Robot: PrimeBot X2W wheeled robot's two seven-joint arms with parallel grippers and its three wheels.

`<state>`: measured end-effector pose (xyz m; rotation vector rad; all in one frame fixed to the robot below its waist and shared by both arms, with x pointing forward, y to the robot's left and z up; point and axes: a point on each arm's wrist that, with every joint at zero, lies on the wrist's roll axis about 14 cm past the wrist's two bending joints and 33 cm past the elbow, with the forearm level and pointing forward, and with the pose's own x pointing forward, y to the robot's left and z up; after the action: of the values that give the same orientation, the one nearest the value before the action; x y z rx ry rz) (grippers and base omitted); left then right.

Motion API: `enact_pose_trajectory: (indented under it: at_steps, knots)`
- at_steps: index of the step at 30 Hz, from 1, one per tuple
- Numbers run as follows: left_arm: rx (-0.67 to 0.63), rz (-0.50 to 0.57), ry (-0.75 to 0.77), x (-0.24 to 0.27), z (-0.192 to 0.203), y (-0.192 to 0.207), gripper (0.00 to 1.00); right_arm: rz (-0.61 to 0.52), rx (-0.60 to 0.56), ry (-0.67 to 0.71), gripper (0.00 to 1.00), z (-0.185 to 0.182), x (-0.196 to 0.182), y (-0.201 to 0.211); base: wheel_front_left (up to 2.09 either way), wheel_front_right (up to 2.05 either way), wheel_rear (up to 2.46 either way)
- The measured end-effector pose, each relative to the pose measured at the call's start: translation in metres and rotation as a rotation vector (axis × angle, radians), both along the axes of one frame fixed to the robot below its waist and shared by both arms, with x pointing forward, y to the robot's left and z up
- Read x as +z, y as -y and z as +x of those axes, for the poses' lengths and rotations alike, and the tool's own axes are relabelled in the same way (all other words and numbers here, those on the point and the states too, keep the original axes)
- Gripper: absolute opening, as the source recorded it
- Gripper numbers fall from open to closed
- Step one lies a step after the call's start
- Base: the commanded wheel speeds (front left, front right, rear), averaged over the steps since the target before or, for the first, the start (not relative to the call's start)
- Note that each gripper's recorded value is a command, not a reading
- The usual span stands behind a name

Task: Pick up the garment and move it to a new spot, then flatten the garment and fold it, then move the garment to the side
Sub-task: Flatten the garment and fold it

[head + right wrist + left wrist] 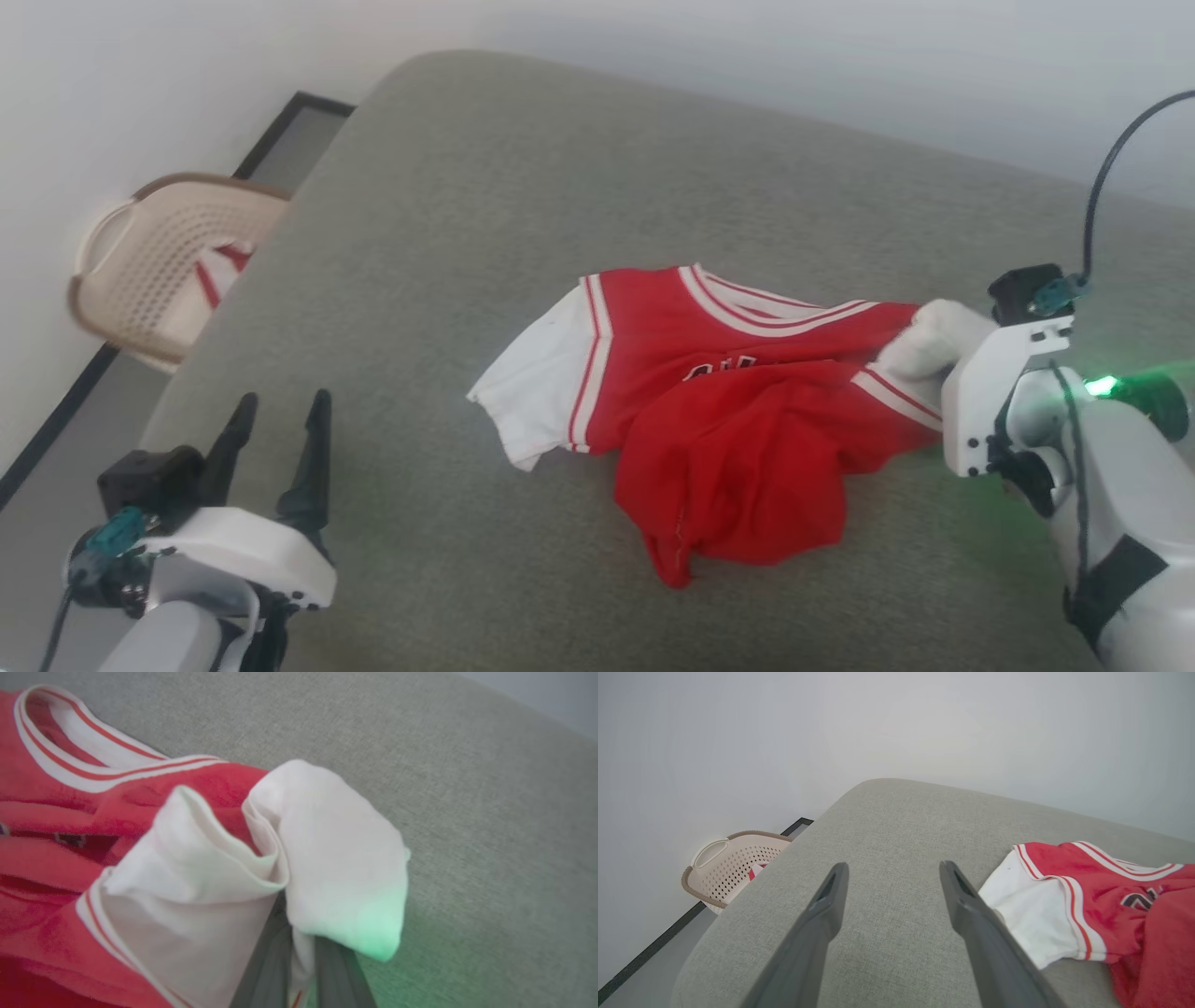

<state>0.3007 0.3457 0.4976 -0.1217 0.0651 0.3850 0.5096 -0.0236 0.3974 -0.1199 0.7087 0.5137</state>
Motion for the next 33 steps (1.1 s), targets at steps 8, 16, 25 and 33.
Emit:
enact_pose_trajectory:
  at_steps: [8, 16, 25, 33]
  knots:
    - [-0.039, 0.014, 0.02, 0.005, 0.01, 0.005, 1.0, 0.004, -0.072, 0.082, 0.0, -0.001, 0.024, 0.054, 0.0, 0.0, 0.0]
    - [-0.107, 0.01, 0.047, 0.011, 0.029, 0.023, 1.0, -0.013, -0.165, 0.072, 0.0, -0.027, 0.024, 0.118, 0.0, 0.0, 0.0]
    - [-0.183, -0.003, 0.018, 0.004, 0.044, 0.043, 1.0, -0.022, -0.226, -0.01, 1.0, -0.048, -0.002, 0.135, 0.0, 0.0, 0.0]
    - [-0.289, 0.029, -0.013, 0.016, 0.066, 0.055, 1.0, 0.005, -0.241, 0.057, 1.0, -0.048, 0.018, 0.142, 0.0, 0.0, 0.0]
